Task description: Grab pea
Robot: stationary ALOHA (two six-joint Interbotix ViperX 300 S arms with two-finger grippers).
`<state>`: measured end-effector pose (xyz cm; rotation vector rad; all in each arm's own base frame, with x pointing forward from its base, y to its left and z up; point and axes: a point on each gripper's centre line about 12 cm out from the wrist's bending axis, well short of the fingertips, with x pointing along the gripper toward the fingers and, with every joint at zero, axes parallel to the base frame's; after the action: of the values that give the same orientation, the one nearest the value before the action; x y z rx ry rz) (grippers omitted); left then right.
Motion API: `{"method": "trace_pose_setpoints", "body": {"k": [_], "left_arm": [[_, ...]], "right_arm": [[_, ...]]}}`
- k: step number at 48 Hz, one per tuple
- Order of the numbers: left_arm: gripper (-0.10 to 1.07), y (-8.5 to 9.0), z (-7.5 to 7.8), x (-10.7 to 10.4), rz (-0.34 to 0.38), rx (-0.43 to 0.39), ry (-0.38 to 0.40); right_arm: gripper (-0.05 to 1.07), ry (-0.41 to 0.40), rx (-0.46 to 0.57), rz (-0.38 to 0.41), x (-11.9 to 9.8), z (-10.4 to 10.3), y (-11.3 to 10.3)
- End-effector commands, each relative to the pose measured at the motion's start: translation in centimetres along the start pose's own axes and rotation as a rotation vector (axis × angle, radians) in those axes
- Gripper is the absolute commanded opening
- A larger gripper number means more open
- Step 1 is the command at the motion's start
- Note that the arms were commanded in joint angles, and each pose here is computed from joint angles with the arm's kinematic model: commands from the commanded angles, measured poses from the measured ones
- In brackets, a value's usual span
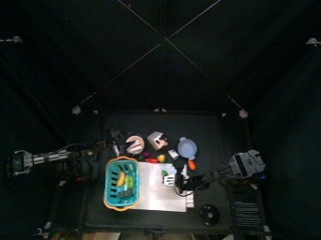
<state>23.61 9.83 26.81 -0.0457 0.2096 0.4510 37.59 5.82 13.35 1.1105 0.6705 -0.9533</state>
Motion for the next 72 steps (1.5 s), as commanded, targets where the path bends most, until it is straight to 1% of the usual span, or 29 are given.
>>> {"method": "trace_pose_setpoints", "body": {"k": [1,7,12,21,25,31,38,49,62,72], "left_arm": [[0.89,0.0,0.6,0.0,0.0,-0.003,-0.018],[0.89,-0.1,0.7,0.0,-0.004,-0.004,-0.019],[0.89,-0.4,0.5,0.0,-0.017,0.001,-0.009],[0.89,-2.2,-0.3,-0.2,-0.137,0.058,0.101],[0.89,-2.5,-0.5,-0.2,-0.162,0.068,0.129],[0.89,-3.0,-1.0,-0.4,-0.193,0.077,0.163],[0.89,-3.2,-1.0,-0.5,-0.202,0.106,0.158],[0.89,-2.9,-0.4,-0.6,-0.168,0.117,0.094],[0.89,-2.8,-0.4,-0.6,-0.165,0.118,0.088],[0.89,-2.8,-0.4,-0.6,-0.165,0.12,0.088]], "right_arm": [[0.9,-0.002,-0.006,0.064,-2.5,1.1,0.8],[0.9,0.001,-0.045,0.102,-4.0,1.5,0.9],[0.9,0.003,-0.097,0.117,-4.7,1.8,0.7],[0.9,0.015,-0.187,0.14,-4.9,1.9,0.9],[0.9,0.013,-0.212,0.136,-4.4,2.1,1.1],[0.9,0.022,-0.203,0.106,-3.3,2.1,1.1],[0.9,0.024,-0.208,0.093,-2.4,1.7,1.5],[0.9,0.023,-0.223,0.051,-0.4,1.1,1.2],[0.89,0.017,-0.24,0.01,1.8,0.7,1.2],[0.87,0.018,-0.241,-0.02,2.5,0.5,0.5]]}}
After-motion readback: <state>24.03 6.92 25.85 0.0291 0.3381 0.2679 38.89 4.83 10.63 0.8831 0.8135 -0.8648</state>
